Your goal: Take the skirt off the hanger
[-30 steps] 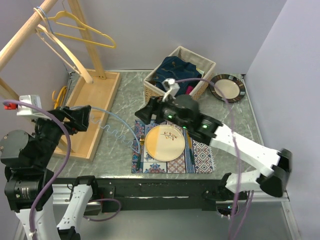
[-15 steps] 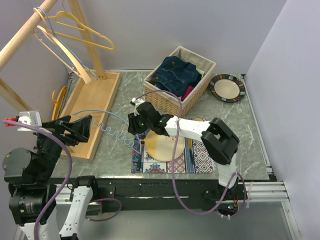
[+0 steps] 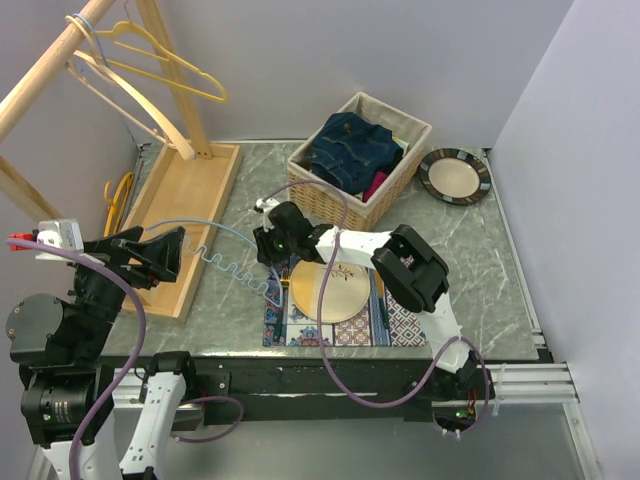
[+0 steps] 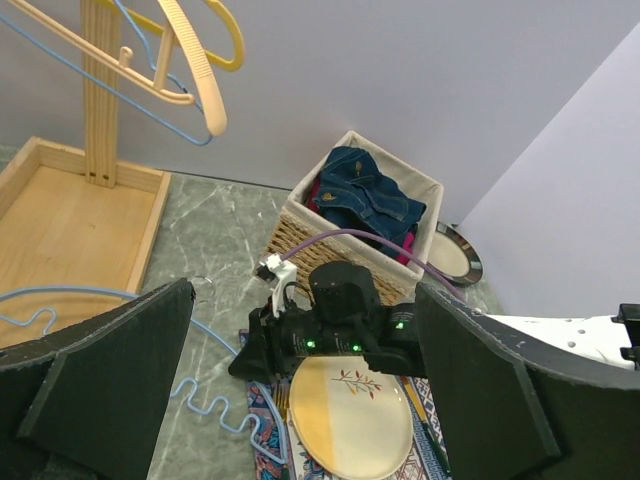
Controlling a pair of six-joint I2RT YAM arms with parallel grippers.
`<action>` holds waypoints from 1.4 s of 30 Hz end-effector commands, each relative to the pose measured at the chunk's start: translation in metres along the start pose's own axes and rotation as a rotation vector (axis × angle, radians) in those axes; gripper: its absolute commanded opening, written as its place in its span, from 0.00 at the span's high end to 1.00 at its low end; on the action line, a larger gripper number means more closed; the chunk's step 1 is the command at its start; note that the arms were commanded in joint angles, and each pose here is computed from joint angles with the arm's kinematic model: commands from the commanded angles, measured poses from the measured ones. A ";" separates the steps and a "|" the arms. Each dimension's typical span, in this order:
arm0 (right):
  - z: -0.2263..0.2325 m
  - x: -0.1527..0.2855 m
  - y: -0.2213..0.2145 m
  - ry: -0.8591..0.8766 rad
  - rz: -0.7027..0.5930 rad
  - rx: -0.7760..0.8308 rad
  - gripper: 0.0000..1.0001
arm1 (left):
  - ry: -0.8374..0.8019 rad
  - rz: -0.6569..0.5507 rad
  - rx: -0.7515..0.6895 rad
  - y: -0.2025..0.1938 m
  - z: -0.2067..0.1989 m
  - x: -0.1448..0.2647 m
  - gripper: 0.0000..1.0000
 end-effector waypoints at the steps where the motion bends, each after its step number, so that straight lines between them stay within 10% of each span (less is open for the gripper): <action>1: 0.009 -0.004 0.015 0.053 -0.053 0.031 0.65 | -0.048 -0.038 -0.017 0.014 -0.008 -0.005 0.03; 5: 0.014 0.009 0.032 0.048 -0.113 0.045 1.00 | -0.021 -0.045 -0.011 0.013 -0.003 -0.009 0.03; 15: 0.036 0.126 0.128 -0.098 -0.441 0.168 1.00 | 0.048 0.004 -0.003 0.013 0.007 -0.022 0.03; 42: 0.022 0.241 0.143 -0.778 -0.666 0.790 1.00 | -0.054 0.079 -0.022 0.010 0.008 -0.068 0.01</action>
Point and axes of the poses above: each gripper's point midway between its finger pads, its own x axis back along the fingers, its own z axis along the line the jaws close on, y = z × x, the point moved 5 cm from there along x, back along the fingers, and after that the axes turned 1 degree about -x, right-handed, at the moved point
